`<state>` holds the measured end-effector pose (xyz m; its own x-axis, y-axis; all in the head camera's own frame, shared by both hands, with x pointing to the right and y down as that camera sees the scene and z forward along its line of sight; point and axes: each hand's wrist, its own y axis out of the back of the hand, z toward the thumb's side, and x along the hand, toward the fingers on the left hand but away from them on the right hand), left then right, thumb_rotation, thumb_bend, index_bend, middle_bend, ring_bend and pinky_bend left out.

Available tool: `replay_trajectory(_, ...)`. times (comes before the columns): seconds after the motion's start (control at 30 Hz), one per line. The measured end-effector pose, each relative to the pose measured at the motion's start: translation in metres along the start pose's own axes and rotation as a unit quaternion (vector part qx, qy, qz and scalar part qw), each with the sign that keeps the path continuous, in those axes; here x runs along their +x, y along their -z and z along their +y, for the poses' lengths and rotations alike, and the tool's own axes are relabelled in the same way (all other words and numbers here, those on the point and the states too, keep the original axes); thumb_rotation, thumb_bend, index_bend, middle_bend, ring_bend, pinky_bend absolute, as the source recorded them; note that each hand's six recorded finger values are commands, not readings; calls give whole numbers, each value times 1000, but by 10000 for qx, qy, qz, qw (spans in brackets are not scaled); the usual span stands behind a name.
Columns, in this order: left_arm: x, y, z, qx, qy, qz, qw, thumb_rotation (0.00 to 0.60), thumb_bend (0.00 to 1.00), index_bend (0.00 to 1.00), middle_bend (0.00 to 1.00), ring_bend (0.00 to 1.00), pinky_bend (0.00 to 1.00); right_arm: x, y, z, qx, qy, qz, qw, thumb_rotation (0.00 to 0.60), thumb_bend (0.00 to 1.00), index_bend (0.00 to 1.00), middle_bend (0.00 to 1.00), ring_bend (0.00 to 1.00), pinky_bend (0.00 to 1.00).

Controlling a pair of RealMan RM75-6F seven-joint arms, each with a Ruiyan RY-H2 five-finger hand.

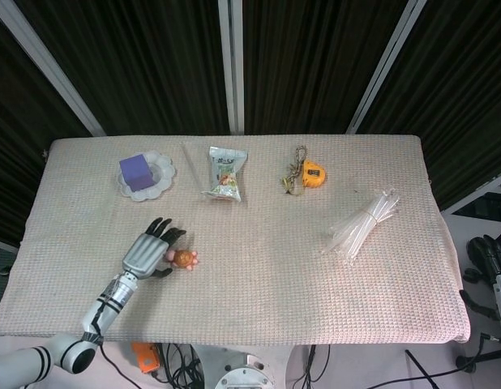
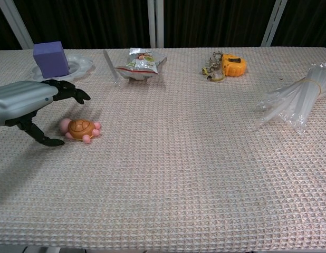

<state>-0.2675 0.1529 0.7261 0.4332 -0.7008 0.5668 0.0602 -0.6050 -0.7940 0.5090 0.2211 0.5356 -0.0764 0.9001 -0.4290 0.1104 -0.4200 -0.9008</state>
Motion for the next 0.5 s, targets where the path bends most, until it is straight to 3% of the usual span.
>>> replay_trajectory(0.17, -2, -5, 4, -174, 63, -35, 9998, 600, 110, 208, 238, 0, 20, 0, 0, -1, 11, -15, -7, 10000, 600, 171, 0, 0, 0, 0)
replay_trajectory(0.3, 1, -8, 8, -181, -28, -38, 9998, 600, 290, 284, 311, 0, 35, 0, -1, -2, 24, -33, 7, 10000, 600, 172, 0, 0, 0, 0)
replay_trajectory(0.5, 5, -9, 7, -199, -1, -29, 9998, 600, 318, 339, 353, 33, 47, -2, 0, -3, 33, -52, -32, 10000, 600, 172, 0, 0, 0, 0)
